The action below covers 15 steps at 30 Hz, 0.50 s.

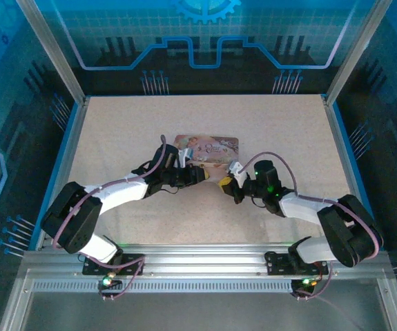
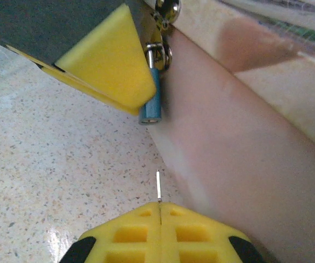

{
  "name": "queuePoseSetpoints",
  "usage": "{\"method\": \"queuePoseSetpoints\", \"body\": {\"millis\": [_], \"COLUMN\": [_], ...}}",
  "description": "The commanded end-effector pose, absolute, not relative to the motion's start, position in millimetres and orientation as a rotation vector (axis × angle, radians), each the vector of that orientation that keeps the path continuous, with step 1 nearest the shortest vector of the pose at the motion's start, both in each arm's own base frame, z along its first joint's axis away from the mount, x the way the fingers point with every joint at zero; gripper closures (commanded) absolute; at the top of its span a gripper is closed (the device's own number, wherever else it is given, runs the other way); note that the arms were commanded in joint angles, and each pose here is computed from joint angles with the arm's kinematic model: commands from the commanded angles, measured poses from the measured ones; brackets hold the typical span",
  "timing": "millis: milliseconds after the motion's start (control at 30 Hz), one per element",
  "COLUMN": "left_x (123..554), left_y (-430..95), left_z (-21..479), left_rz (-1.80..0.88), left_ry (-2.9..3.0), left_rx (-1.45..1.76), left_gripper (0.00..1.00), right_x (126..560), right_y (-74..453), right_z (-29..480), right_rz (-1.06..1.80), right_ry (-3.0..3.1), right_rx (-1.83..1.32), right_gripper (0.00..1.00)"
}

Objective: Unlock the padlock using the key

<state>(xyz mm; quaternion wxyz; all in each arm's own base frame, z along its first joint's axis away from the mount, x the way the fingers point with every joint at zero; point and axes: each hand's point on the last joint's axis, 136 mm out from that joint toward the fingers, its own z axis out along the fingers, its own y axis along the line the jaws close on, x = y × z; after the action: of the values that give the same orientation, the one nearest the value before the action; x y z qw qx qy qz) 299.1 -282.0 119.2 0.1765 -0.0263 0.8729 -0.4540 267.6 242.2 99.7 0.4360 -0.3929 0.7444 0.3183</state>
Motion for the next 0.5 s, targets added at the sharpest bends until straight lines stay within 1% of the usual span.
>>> {"method": "queuePoseSetpoints", "body": {"millis": [0,467], "left_x": [293,292], "left_y": [-287,-289], "left_z": [141,141], "left_rz": [-1.368,-1.386], "left_ry": [2.411,2.417], "left_rx": [0.020,0.026], "left_gripper": [0.77,0.77], "right_x": [263,270], "right_y": [250,262], "right_z": [116,117], "right_rz": [0.854,0.835], "right_ry": [1.778,1.762], "right_rx": [-0.976,-0.988], "right_gripper": [1.00,1.00]}}
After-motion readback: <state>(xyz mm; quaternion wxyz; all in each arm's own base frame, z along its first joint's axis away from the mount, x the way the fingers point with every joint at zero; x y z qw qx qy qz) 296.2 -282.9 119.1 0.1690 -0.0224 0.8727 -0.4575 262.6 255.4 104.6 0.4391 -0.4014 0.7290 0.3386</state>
